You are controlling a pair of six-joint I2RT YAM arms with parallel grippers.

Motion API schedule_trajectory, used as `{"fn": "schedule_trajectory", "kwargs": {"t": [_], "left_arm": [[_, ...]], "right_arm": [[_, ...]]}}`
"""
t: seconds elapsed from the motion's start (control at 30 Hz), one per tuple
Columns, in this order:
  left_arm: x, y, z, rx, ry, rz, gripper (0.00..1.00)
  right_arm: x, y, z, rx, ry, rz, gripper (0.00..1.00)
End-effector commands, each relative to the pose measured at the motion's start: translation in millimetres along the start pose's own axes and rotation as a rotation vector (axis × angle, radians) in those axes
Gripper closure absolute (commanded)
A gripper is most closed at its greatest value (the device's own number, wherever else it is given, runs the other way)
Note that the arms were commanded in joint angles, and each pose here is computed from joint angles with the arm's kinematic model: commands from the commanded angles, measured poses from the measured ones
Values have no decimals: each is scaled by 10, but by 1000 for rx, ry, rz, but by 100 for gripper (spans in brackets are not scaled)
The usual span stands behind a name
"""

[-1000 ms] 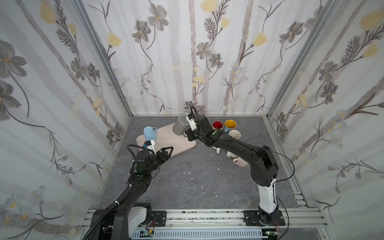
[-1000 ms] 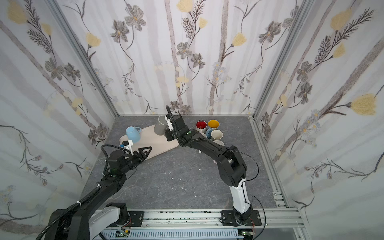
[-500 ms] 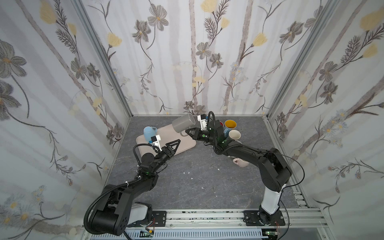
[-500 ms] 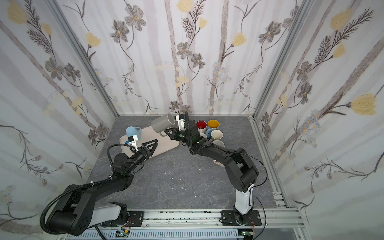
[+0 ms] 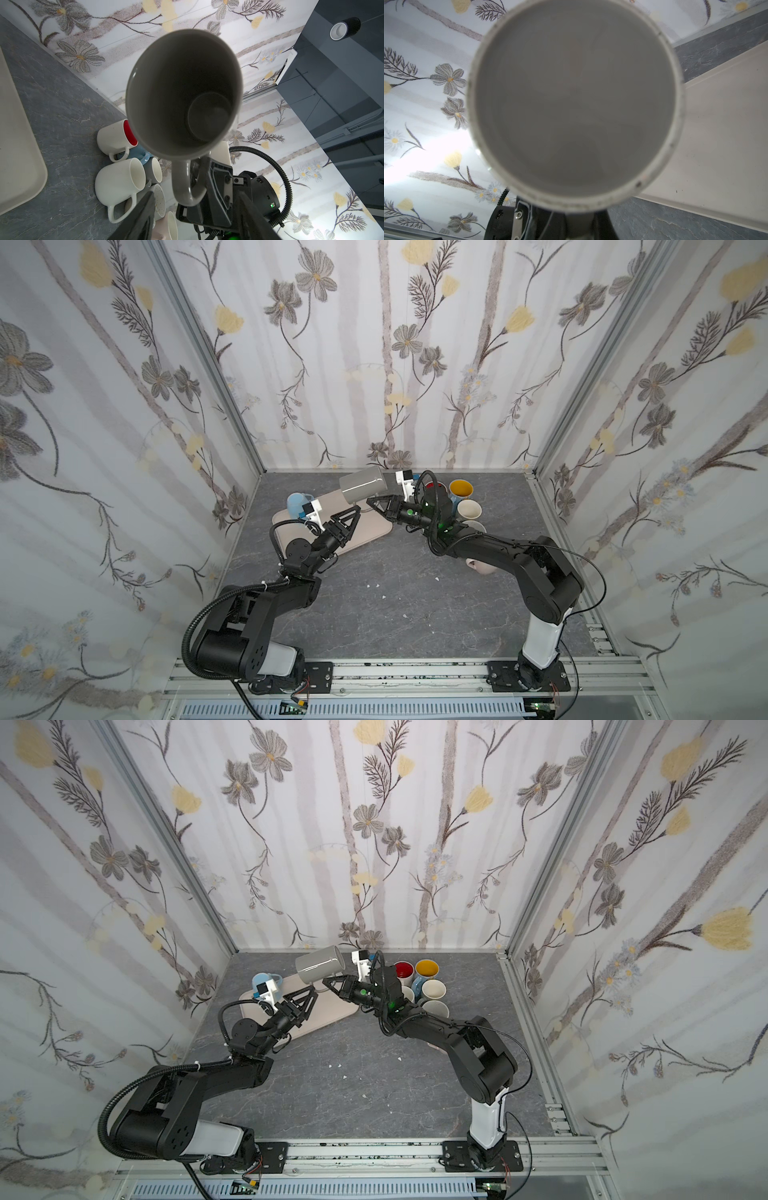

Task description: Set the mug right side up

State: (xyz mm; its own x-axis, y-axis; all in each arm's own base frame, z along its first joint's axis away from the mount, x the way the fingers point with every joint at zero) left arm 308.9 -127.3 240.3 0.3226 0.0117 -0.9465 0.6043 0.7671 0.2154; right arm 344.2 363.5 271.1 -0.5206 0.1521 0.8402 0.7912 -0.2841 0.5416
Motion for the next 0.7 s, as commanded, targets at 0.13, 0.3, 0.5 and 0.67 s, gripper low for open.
{"fn": "schedule_trajectory", "kwargs": {"t": [0.13, 0.3, 0.5, 0.67], "left_arm": [[-163, 33, 214, 37, -170, -56, 50], [-122, -58, 385, 84, -201, -90, 63], [-117, -125, 393, 89, -199, -92, 100], [-159, -139, 352, 80, -180, -71, 100]], "right_arm": [[308, 72, -50, -39, 150, -53, 100], [286, 70, -81, -29, 138, -57, 100], [194, 140, -154, -20, 77, -91, 94], [132, 150, -243, 13, -6, -141, 73]]}}
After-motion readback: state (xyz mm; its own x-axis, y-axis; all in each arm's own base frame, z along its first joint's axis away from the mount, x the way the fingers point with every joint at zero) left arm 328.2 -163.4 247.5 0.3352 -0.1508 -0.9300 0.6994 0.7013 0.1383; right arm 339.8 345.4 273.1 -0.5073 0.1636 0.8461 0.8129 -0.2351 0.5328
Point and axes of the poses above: each gripper's point midway between its finger pads, its own z axis out along the fingers, its own x axis along the line the jaws close on, y = z × x, the point moved 6 cm from there along -z, back along the fingers, and after that the axes turned 5 degrees about -z, right-handed, at the moved point
